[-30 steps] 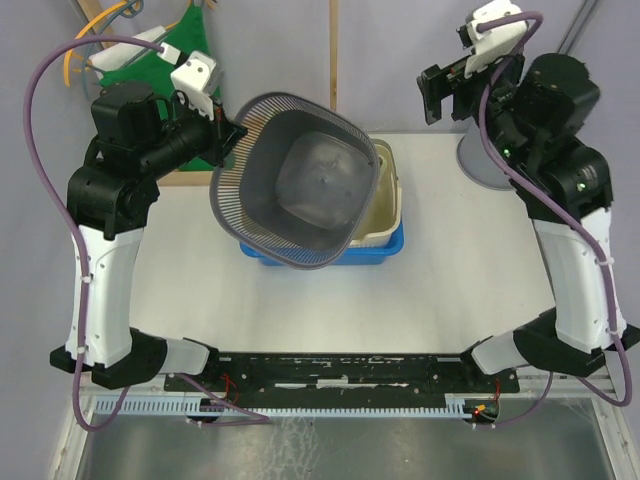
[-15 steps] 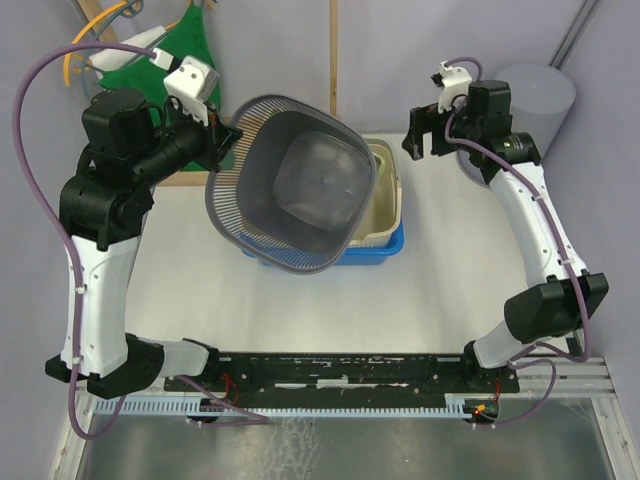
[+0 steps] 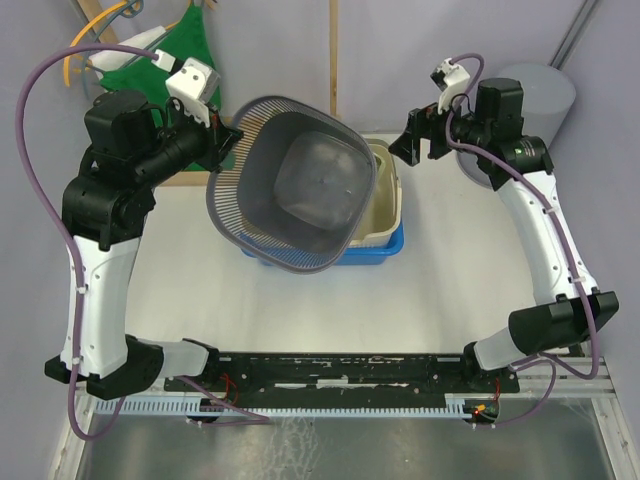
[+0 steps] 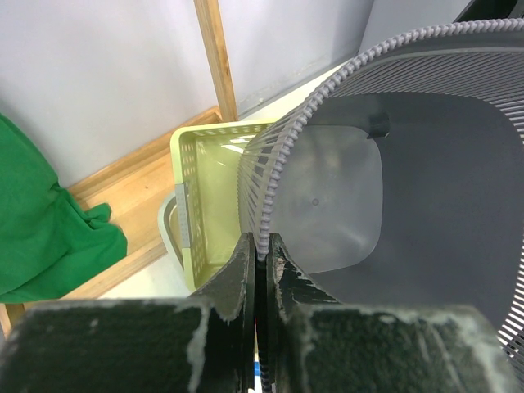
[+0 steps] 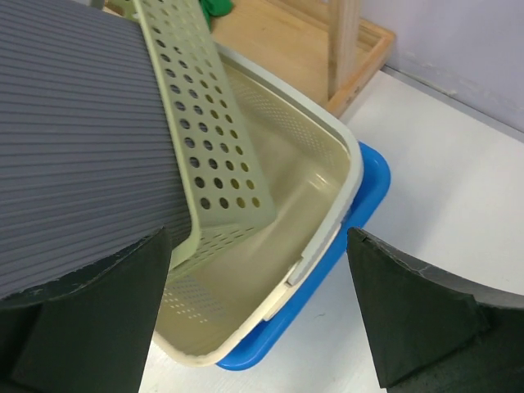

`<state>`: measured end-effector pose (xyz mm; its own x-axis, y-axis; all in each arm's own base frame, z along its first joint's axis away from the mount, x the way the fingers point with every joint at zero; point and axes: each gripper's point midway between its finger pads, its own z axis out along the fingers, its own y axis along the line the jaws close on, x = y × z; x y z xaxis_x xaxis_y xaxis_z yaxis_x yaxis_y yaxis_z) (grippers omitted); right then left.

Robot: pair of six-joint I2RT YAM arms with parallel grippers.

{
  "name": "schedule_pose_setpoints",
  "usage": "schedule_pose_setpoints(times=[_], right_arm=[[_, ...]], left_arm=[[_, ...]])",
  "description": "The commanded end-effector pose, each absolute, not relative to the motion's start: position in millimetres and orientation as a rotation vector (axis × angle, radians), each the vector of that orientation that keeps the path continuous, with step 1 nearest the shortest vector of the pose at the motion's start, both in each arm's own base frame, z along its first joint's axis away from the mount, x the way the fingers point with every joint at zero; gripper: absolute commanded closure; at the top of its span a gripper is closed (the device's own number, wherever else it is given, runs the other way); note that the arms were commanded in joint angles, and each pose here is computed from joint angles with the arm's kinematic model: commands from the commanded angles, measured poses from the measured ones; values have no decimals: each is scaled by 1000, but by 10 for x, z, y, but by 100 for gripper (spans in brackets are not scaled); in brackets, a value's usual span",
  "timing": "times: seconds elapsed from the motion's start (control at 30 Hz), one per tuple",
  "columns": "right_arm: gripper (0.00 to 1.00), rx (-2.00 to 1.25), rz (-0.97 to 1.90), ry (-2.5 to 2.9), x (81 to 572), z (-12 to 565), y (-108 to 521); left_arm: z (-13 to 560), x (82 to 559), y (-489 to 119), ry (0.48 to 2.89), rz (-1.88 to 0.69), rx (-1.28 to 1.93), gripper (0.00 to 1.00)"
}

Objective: Turn the large container upside down
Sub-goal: Place the container at the center of the board.

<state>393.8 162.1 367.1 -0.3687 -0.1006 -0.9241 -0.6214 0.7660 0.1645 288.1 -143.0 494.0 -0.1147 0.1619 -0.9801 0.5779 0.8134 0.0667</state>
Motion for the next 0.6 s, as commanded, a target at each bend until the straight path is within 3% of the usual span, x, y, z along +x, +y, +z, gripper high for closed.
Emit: schedule_pose_setpoints(times=[0.0, 0.57], right_arm=[[4, -615, 692, 1830, 3774, 3910, 1788], [5, -792, 317, 1989, 4061, 3078, 2159]], left_arm=[[5509, 2758, -1419, 1452, -380, 575, 97], [5642, 2582, -1345, 1410, -357, 583, 97]])
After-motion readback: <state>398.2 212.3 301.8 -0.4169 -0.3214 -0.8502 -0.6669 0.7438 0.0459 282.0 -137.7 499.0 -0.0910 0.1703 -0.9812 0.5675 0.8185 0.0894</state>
